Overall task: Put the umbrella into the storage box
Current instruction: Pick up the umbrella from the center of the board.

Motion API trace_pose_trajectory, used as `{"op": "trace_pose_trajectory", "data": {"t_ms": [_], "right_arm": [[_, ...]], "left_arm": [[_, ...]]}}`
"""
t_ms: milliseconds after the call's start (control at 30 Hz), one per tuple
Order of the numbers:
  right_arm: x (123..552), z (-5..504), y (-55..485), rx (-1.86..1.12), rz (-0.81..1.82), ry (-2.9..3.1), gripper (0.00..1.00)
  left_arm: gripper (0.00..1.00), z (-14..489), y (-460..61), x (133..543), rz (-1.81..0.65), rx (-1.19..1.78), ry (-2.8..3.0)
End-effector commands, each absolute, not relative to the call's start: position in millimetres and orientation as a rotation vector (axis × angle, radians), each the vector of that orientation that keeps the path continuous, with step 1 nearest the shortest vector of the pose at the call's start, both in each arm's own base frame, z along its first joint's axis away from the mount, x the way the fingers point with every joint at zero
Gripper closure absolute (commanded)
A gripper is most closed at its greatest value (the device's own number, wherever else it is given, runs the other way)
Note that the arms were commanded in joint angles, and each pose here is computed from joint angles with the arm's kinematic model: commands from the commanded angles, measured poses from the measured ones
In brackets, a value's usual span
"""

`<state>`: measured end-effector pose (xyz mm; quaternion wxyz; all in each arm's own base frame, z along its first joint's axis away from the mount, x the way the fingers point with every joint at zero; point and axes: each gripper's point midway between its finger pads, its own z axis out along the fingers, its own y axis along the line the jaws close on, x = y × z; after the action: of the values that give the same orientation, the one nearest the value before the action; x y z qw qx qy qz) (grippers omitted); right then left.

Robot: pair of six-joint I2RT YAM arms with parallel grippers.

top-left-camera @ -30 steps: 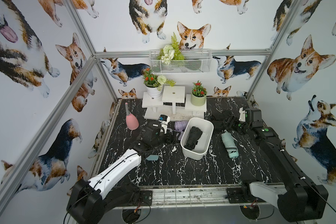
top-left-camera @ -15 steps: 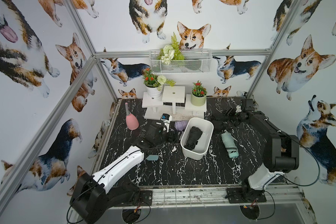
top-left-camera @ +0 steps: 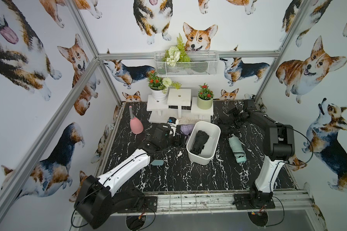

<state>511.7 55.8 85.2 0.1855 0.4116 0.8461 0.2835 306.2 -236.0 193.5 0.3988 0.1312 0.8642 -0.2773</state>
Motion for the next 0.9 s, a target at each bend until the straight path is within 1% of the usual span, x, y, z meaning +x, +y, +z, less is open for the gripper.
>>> {"op": "trace_pose_trajectory", "data": {"t_ms": [0, 133, 233, 433, 533, 700, 767, 867], "right_arm": [[521, 78, 59, 1.21, 0.754, 2.378, 0.07], [525, 69, 66, 1.237, 0.729, 2.39, 0.14], [525, 56, 68, 1.285, 0.693, 2.402, 0.14], [527, 39, 69, 1.319, 0.633, 2.423, 0.28], [529, 46, 63, 1.276, 0.582, 2.432, 0.36], [542, 68, 59, 1.11, 0.547, 2.474, 0.6], [545, 77, 58, 1.031, 0.523, 2.507, 0.63], [550, 93, 58, 0.926, 0.506, 2.524, 0.63]], "left_arm": [[0.14, 195, -236, 307, -0.688, 0.348, 2.182], [0.15, 194, -236, 307, -0.687, 0.351, 2.184], [0.15, 194, -237, 306, -0.695, 0.353, 2.184], [0.15, 193, -233, 304, -0.675, 0.364, 2.181], [0.14, 191, -233, 304, -0.67, 0.37, 2.185], [0.15, 190, -234, 303, -0.677, 0.373, 2.189], [0.14, 190, -234, 303, -0.675, 0.374, 2.186], [0.14, 190, -234, 304, -0.676, 0.375, 2.185]]}}
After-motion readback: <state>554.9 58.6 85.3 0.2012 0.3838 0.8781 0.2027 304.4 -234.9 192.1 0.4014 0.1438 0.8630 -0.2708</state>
